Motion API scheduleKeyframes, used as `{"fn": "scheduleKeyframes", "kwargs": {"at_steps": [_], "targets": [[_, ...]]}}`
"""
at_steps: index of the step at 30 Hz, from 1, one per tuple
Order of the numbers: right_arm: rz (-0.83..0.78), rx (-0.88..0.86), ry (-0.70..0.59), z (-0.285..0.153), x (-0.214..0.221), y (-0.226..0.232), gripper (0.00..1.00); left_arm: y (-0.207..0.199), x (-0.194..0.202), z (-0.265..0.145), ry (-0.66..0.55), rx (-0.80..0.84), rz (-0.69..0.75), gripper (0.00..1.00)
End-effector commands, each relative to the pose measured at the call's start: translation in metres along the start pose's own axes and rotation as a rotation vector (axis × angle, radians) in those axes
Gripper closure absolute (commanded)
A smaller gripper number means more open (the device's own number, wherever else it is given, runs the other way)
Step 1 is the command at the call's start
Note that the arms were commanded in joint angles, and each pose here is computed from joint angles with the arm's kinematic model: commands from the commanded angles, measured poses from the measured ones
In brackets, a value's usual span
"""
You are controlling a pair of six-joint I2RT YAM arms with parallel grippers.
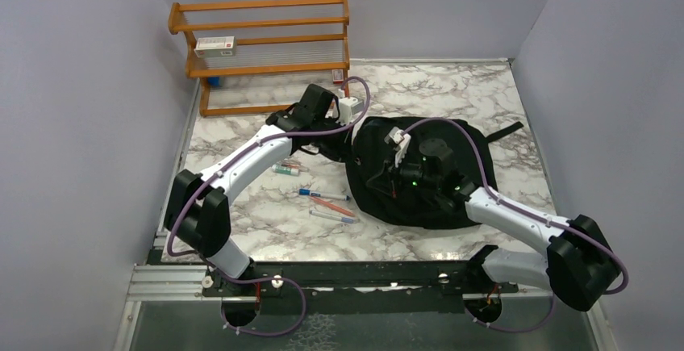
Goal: Pack the student bag
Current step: Zip the student bag at the center of the board.
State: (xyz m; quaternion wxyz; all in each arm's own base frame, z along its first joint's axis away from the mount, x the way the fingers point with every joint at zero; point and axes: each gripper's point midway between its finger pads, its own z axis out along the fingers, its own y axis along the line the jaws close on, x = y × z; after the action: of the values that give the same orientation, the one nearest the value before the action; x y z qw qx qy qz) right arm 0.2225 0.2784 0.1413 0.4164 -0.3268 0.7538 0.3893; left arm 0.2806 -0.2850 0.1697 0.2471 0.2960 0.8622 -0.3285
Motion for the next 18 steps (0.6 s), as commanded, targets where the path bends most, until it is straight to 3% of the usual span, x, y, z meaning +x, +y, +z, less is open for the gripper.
{"fn": "scheduleKeyframes", "kwargs": {"at_steps": [1,10,14,18], "targets": [[0.081,-0.129,0.253,-0.013,0.063,0.023,0.99,0.035,-0.061,-0.02,-0.179,-0.136,0.085,1.0],[0.076,-0.15,0.291,-0.018,0.068,0.027,0.99,0.039,-0.085,-0.024,-0.21,-0.162,0.111,1.0],[0.102,-0.081,0.218,-0.016,0.054,0.02,1.0,0.017,-0.081,-0.02,-0.189,-0.074,0.155,1.0],[0.093,-0.1,0.154,-0.013,0.037,0.025,0.99,0.034,-0.068,-0.018,-0.156,-0.173,0.159,1.0]]}}
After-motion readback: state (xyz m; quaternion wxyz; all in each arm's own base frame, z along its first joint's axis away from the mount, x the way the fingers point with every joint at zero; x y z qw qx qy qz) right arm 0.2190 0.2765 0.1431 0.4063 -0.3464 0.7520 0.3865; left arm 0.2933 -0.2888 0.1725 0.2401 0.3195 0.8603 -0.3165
